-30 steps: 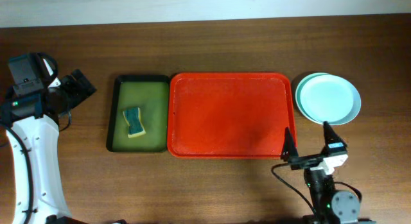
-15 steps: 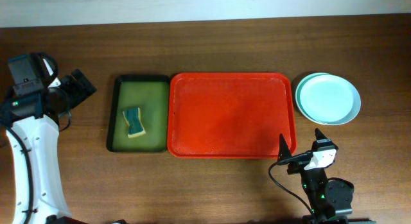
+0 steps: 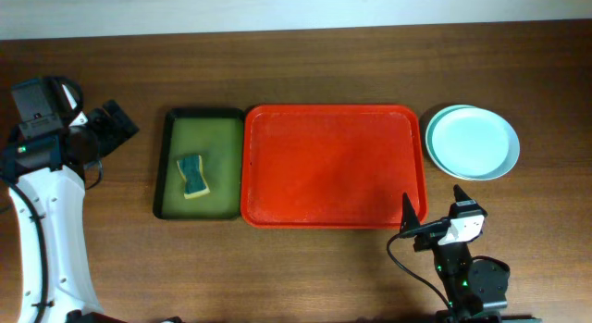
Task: Clean dirty plates on tray and stack at the side
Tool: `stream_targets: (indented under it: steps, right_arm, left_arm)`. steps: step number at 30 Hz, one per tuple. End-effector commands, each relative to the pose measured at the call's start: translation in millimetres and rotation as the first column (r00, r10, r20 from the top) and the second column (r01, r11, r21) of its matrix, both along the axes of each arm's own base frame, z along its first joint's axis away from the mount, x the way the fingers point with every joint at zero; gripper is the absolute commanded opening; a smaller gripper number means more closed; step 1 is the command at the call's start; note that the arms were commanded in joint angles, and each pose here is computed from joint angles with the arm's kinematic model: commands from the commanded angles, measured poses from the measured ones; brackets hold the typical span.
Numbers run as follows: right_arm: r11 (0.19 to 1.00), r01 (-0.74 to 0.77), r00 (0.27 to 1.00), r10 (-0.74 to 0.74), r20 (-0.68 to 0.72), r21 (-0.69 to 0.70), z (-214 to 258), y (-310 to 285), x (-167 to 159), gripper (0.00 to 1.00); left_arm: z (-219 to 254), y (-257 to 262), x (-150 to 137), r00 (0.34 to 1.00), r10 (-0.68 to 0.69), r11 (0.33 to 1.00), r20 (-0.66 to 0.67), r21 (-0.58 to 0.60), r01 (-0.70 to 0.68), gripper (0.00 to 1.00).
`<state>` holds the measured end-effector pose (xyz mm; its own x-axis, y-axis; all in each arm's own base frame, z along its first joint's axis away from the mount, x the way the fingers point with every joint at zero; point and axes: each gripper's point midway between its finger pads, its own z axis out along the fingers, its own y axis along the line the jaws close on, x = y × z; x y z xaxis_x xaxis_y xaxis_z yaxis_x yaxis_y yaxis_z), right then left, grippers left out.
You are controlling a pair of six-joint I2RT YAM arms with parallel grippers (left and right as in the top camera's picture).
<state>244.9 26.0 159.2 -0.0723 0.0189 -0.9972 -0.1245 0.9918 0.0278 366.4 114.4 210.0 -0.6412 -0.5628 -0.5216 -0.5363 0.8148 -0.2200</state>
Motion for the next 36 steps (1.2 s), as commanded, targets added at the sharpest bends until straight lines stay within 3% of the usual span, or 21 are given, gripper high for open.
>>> stream_targets:
  steps: [1,5,8,13,15,21,23,26,28,29,31,32,34,36]
  right_arm:
    - [1.0,0.015,1.0,-0.015,-0.006,-0.002,-3,-3,0,0.98]
    - [1.0,0.015,1.0,-0.015,-0.005,-0.002,-3,-3,0,0.99]
    - [1.0,0.016,1.0,-0.016,-0.006,-0.002,-3,-3,0,0.99]
    - [1.0,0.015,1.0,-0.015,-0.006,-0.002,-3,-3,0,0.98]
    - [1.0,0.015,1.0,-0.015,-0.006,-0.002,-3,-3,0,0.99]
    - [1.0,0.015,1.0,-0.015,-0.005,-0.002,-3,-3,0,0.99]
    - [1.0,0.015,1.0,-0.015,-0.005,-0.002,-3,-3,0,0.99]
    - [1.0,0.015,1.0,-0.015,-0.005,-0.002,-3,-3,0,0.99]
    - [1.0,0.015,1.0,-0.015,-0.005,-0.002,-3,-3,0,0.99]
    - [1.0,0.015,1.0,-0.015,-0.005,-0.002,-3,-3,0,0.99]
    - [1.0,0.015,1.0,-0.015,-0.005,-0.002,-3,-3,0,0.99]
    - [1.0,0.015,1.0,-0.015,-0.005,-0.002,-3,-3,0,0.99]
    - [1.0,0.015,1.0,-0.015,-0.005,-0.002,-3,-3,0,0.99]
    - [1.0,0.015,1.0,-0.015,-0.005,-0.002,-3,-3,0,0.99]
  left_arm:
    - [4,0,-1,1.0,0.007,1.0,0.012,-0.005,-0.007,1.0]
    - [94,-58,-26,0.957,-0.135,0.99,0.257,0.076,0.12,0.99]
    - [167,-89,-78,0.857,-0.213,0.976,0.47,0.146,0.162,0.99]
    - [211,-97,-130,0.756,-0.233,0.971,0.612,0.193,0.143,0.99]
    - [218,-99,-143,0.734,-0.235,0.97,0.637,0.202,0.136,0.99]
    - [134,-106,-179,0.794,-0.245,0.969,0.556,0.178,0.174,0.99]
    - [114,-109,-175,0.75,-0.262,0.964,0.607,0.199,0.176,0.99]
    - [128,-111,-161,0.487,-0.28,0.959,0.827,0.263,0.105,0.99]
    - [157,-111,-171,0.177,-0.291,0.956,0.94,0.295,0.007,0.99]
    - [164,-112,-181,0.055,-0.297,0.954,0.953,0.298,-0.028,0.99]
    - [167,-112,-192,-0.077,-0.3,0.953,0.951,0.295,-0.071,0.99]
    - [158,-112,-188,-0.072,-0.299,0.953,0.951,0.294,-0.071,0.99]
    - [128,-111,-171,0.0,-0.297,0.954,0.955,0.296,-0.049,0.99]
    - [82,-111,-149,0.116,-0.294,0.955,0.949,0.297,-0.009,0.99]
